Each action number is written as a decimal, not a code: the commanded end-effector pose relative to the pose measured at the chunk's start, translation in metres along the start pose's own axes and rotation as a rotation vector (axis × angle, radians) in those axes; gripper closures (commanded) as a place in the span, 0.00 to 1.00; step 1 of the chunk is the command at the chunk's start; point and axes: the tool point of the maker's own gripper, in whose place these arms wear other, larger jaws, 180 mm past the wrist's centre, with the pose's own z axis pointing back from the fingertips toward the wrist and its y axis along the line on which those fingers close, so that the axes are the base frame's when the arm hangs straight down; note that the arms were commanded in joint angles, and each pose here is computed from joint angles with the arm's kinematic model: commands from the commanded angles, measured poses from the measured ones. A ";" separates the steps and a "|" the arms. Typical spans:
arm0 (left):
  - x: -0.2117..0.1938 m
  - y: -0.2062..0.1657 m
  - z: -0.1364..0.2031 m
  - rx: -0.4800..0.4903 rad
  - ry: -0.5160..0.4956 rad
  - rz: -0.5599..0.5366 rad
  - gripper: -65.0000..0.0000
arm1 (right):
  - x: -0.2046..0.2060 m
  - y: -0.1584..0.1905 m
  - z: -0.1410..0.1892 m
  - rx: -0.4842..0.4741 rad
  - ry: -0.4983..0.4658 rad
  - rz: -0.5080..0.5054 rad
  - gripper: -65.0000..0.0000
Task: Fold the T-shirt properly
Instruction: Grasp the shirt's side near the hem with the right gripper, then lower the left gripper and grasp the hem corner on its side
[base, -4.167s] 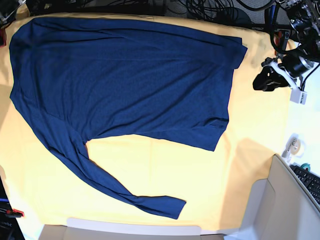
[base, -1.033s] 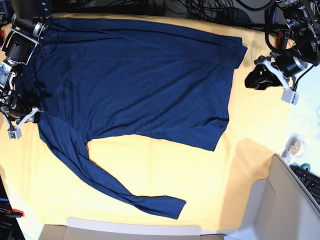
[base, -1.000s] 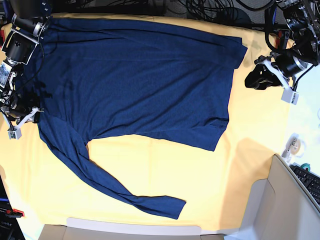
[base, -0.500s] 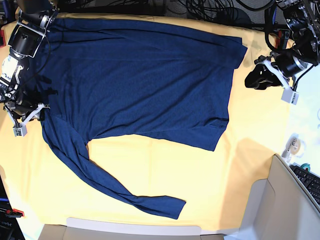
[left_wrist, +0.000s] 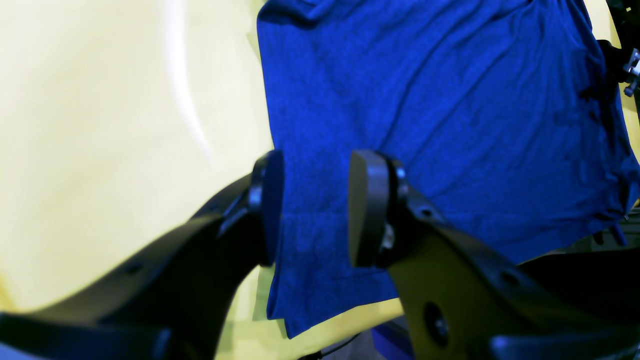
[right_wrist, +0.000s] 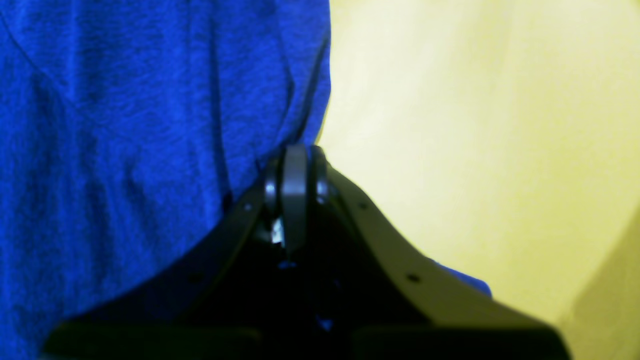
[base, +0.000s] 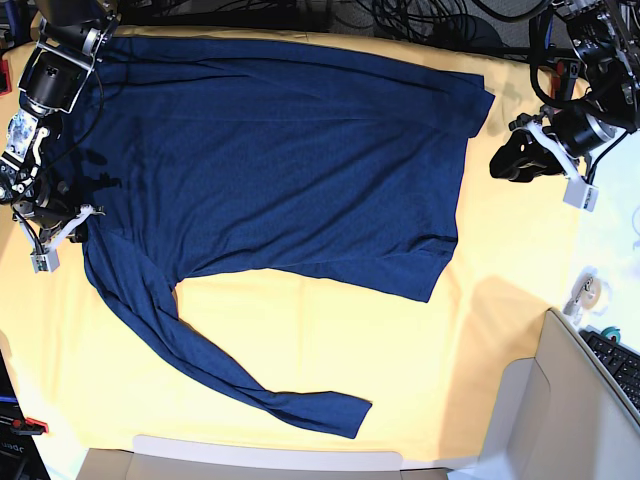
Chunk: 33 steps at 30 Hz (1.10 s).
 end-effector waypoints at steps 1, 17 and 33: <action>0.013 -0.001 0.005 -0.001 -0.036 -0.026 0.67 | -0.018 -0.006 0.003 -0.017 0.091 0.032 1.00; 0.047 0.034 -0.044 -0.083 -0.061 0.161 0.58 | -0.020 -0.016 0.026 -0.078 0.070 0.107 1.00; 0.088 0.026 -0.168 -0.155 0.061 0.180 0.52 | -0.034 -0.028 0.034 -0.103 0.083 0.072 1.00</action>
